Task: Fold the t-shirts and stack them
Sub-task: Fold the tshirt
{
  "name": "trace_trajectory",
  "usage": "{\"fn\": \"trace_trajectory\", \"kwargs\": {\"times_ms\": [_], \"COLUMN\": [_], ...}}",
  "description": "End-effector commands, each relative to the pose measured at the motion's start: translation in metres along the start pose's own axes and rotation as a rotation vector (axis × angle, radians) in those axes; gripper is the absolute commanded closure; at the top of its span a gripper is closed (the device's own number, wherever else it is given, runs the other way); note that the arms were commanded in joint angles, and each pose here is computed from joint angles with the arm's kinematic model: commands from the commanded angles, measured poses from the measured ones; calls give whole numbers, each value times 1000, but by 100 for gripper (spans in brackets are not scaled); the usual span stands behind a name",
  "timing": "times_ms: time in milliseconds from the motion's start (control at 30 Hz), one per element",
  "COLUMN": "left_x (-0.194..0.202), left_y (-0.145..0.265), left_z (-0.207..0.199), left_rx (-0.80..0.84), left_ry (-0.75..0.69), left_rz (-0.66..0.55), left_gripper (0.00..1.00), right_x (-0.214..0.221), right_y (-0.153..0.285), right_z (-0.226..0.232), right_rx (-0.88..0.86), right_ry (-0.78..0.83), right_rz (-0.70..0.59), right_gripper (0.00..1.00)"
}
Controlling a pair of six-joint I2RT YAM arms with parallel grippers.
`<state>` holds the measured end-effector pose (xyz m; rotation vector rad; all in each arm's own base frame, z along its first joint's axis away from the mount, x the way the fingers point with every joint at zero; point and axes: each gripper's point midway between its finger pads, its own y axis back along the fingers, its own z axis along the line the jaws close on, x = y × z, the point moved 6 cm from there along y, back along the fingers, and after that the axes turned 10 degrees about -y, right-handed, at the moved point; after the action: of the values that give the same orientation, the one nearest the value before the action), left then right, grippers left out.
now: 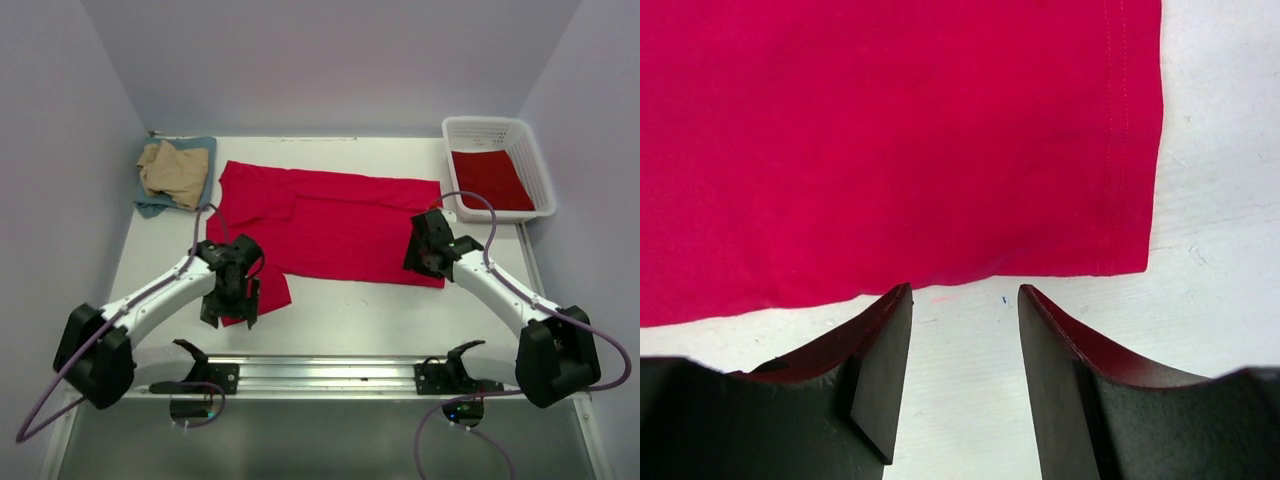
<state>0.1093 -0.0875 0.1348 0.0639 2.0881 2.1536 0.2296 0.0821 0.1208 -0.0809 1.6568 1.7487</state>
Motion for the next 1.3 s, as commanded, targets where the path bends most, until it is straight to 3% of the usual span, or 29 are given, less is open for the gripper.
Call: {"fn": "trace_trajectory", "kwargs": {"times_ms": [0,167,300,600,767,867,967,1000,1100,1267], "left_x": [4,-4,-20,-47,-49,-48,-46,-46,-46,-46], "left_y": [-28,-55,-57,-71,-83,-89,-90,-90,-87,-79], "left_z": [-10,-9,-6,16,17,15,13,12,11,10], "left_rx": [-25,-80,-125,-70,-50,-27,-7,3,17,26], "left_ry": [-46,-75,-56,34,19,3,-6,-8,-11,-15], "left_rz": [109,161,133,63,101,120,136,135,123,87], "left_gripper": [21,18,17,20,22,32,48,62,82,85], "right_x": [-14,-12,-8,-7,-7,-9,-10,-11,-12,-6], "right_y": [10,11,9,9,11,13,13,12,11,4], "right_z": [9,4,3,0,-1,-3,-9,-11,-22,-36], "right_rx": [-60,-67,-76,-84,-83,-73,-23,-5,75,161], "right_ry": [-33,-13,-5,1,4,-2,-16,-20,-46,-92], "right_rz": [-67,-71,-58,-73,-79,-100,-119,-122,-156,-168], "right_gripper": [49,48,48,50,53,59,69,76,83,79]}}
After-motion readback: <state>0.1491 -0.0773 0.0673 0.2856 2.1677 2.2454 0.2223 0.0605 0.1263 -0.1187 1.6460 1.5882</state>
